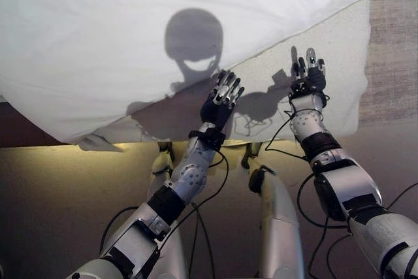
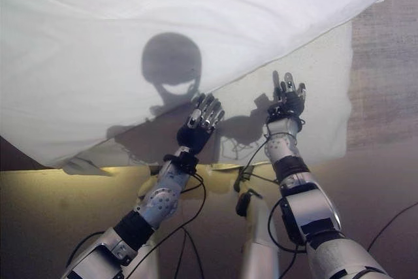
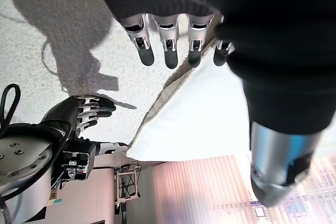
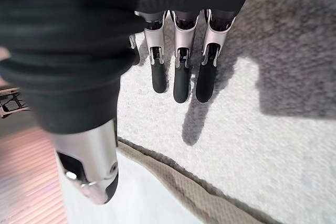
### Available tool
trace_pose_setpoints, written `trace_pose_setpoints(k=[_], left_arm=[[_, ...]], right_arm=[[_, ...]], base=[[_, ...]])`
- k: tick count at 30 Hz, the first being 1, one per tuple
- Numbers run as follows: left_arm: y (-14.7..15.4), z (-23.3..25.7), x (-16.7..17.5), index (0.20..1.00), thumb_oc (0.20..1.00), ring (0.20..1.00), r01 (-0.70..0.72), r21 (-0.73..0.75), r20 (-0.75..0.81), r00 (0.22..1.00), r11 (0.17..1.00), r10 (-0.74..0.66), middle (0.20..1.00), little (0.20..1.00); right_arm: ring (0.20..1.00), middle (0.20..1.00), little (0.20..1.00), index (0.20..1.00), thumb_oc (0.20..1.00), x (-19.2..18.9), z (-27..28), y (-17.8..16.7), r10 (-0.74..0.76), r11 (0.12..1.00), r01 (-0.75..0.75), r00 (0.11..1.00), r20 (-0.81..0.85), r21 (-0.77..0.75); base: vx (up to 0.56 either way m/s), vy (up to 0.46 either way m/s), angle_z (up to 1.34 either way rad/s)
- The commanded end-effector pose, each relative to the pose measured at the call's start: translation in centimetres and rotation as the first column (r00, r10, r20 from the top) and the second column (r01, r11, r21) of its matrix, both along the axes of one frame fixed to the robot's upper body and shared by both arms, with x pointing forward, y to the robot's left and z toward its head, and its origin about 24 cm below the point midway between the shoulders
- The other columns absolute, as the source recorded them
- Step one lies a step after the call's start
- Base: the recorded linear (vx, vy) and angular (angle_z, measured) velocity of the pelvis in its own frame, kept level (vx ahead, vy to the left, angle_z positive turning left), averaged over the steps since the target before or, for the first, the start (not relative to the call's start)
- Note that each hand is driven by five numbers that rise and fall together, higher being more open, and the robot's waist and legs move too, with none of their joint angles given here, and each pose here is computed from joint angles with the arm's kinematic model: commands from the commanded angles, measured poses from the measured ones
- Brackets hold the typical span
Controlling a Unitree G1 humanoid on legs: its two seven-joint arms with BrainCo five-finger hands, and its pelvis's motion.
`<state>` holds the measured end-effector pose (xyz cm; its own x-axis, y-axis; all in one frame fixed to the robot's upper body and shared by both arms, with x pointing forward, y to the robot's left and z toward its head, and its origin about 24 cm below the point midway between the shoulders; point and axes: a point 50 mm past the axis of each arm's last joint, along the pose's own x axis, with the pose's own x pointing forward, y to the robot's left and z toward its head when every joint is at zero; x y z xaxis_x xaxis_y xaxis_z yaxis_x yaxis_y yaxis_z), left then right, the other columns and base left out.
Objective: Make the bed
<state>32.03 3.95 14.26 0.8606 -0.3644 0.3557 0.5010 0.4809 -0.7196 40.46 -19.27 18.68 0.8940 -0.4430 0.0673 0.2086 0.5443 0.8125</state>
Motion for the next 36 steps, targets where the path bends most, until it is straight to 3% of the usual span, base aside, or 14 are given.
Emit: trace_pose_setpoints(k=[1, 12, 18, 29, 36], left_arm=[[-0.7, 2.4, -1.1, 1.000, 1.000, 1.000, 0.038, -0.075, 0.109, 0.994, 0.996, -0.029, 1.000, 1.000], [-0.2, 1.8, -1.6, 1.000, 1.000, 1.000, 0.066, -0.044, 0.146, 0.988, 0.997, -0.059, 1.000, 1.000], [0.0, 1.2, -2.0, 1.000, 1.000, 1.000, 0.100, 0.005, 0.154, 0.983, 0.995, -0.100, 1.000, 1.000], [0.2, 1.1, -3.5, 1.000, 1.000, 1.000, 0.182, 0.082, 0.215, 0.957, 0.980, -0.196, 1.000, 1.000], [1.8, 0.8, -4.3, 1.000, 1.000, 1.000, 0.176, 0.084, 0.233, 0.954, 0.981, -0.191, 1.000, 1.000]], right_arm=[[1.000, 1.000, 1.000, 1.000, 1.000, -0.5, 2.4, 0.0, -0.013, 0.998, 0.020, 0.993, 0.121, -0.053], [1.000, 1.000, 1.000, 1.000, 1.000, 0.3, 6.6, -2.1, 0.025, 0.980, 0.013, 0.982, 0.187, -0.198], [1.000, 1.000, 1.000, 1.000, 1.000, 0.3, 8.7, -6.4, -0.074, 0.970, 0.101, 0.989, 0.129, -0.219], [1.000, 1.000, 1.000, 1.000, 1.000, -1.3, 7.6, -12.8, -0.188, 0.971, 0.182, 0.982, -0.020, -0.158], [1.000, 1.000, 1.000, 1.000, 1.000, -1.6, 7.7, -13.4, -0.158, 0.979, 0.159, 0.987, 0.012, -0.128]], base=[[0.00, 0.000, 0.00], [0.00, -0.003, 0.00], [0.02, -0.039, 0.03], [0.04, -0.071, 0.10], [0.06, -0.115, 0.09]])
